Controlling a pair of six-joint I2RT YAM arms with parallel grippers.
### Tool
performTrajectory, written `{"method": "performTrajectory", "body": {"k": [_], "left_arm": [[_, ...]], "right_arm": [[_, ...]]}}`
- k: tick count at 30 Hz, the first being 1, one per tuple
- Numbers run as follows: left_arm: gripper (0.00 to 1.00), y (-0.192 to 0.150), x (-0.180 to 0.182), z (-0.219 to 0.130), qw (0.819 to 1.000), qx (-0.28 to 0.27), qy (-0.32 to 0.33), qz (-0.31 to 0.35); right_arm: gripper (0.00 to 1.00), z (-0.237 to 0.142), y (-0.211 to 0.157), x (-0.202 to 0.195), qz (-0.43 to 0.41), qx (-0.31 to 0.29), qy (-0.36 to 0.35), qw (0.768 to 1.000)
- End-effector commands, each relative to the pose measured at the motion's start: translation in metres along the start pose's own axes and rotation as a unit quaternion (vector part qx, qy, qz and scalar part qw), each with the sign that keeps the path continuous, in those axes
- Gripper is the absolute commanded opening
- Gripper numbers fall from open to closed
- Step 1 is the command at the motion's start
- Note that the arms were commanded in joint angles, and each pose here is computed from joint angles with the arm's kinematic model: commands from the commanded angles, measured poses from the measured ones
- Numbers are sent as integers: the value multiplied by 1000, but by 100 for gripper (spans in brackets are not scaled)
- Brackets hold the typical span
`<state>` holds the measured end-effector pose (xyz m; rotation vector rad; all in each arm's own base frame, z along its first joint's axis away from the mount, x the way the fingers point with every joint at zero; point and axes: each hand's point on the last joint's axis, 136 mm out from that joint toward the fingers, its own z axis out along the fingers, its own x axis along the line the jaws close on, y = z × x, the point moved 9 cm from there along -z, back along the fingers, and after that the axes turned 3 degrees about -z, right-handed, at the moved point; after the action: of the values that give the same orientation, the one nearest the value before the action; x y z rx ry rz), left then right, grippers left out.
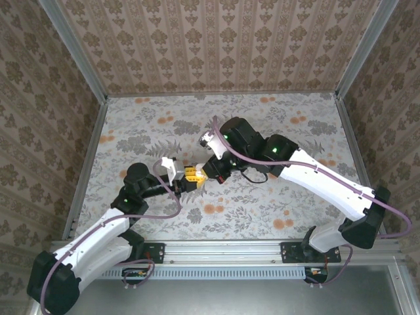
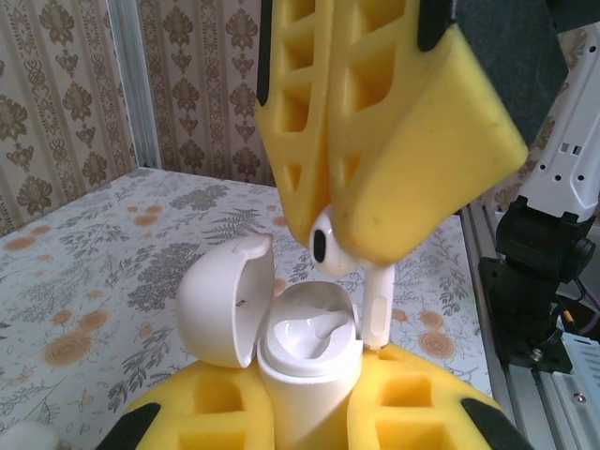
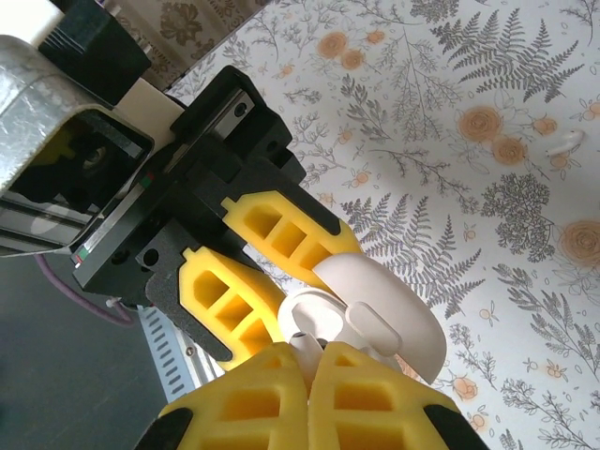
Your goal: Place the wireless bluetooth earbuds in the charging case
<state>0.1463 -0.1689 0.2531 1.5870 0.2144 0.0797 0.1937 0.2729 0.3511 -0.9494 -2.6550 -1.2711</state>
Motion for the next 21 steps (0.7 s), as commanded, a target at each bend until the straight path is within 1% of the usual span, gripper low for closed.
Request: {"method": "performTrajectory", "body": {"k": [1,16,21], "left_arm": [[0,16,-2,1,1000,-20,-19,16],[0,16,-3,2,999,-17,-24,13],[0,18,-3,2,999,-19,-24,16]], "right_arm": [[4,-21,12,5,-9,-43,5,999],[4,-15,11,-1,-15,-36,-14,999],[4,-11,10,0,-14,-27,2,1000]]}}
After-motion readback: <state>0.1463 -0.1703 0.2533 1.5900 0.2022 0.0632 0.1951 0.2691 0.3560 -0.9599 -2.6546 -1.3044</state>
